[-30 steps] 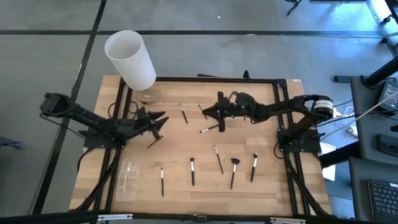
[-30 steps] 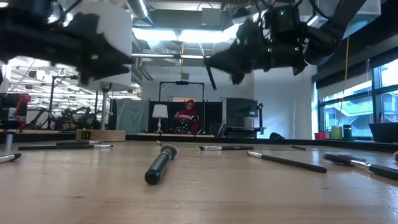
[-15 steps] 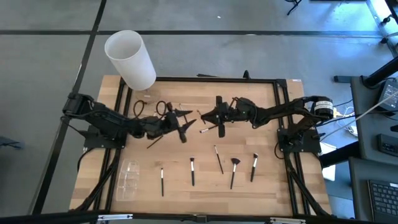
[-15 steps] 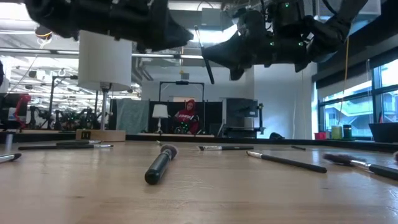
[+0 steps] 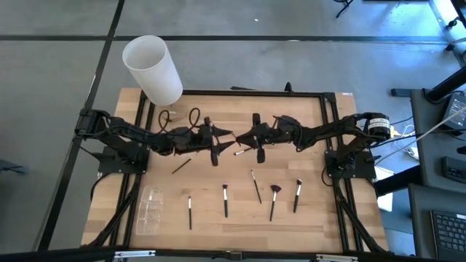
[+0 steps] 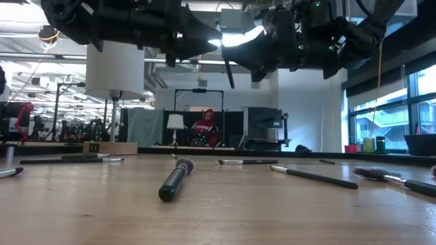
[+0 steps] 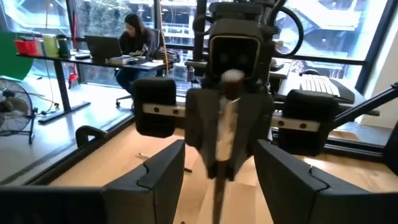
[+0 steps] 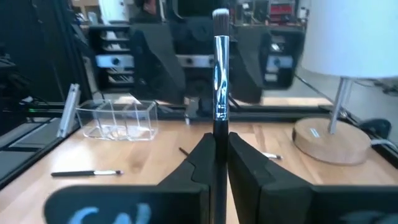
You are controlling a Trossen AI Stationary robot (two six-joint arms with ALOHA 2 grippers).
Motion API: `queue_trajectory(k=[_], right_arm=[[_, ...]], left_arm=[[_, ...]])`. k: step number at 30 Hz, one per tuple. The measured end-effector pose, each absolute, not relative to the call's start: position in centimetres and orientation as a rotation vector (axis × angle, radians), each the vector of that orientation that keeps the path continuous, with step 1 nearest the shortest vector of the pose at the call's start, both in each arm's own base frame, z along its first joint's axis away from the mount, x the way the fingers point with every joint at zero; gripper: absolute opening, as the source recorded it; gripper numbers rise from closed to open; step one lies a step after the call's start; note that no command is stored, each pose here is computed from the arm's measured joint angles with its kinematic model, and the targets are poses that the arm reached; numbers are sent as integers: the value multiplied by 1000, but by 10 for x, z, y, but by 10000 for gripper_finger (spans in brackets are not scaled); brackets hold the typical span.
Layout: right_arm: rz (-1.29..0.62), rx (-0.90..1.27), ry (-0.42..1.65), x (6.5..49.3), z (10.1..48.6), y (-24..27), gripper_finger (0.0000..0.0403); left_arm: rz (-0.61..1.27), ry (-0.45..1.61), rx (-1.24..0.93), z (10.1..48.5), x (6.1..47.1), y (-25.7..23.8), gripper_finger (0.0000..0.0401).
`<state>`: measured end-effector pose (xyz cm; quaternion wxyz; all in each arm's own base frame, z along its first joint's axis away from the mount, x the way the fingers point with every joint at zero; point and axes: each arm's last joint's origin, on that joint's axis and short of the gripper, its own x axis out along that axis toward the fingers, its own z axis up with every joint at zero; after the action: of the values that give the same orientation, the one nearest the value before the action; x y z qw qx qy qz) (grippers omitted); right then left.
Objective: Put items in baskets/containers
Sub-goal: Put the eyeshadow brush into the transparent organizer
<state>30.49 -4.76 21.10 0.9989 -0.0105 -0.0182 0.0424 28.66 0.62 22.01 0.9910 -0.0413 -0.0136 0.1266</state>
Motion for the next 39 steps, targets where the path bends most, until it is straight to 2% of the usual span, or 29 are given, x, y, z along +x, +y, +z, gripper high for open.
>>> queue_trajectory(k=[4,12,16,20,31,39], right_arm=[[102,-41,-50,305,212,-47,35],[119,-72,-51,305,212,-47,35],[127,-72,-46,305,212,-47,35],[127,-72,-45,305,212,-47,35],[116,-70,-45,305,212,-47,35],[100,-73,-36,305,211,-47,35]], left_arm=[[261,-28,-84,220,287,7,174],[254,-28,-86,220,287,6,115],[212,-27,-86,220,287,5,104],[197,-26,-86,220,287,5,114],[202,-24,-60,220,287,5,173],[202,-30,-42,221,287,5,172]])
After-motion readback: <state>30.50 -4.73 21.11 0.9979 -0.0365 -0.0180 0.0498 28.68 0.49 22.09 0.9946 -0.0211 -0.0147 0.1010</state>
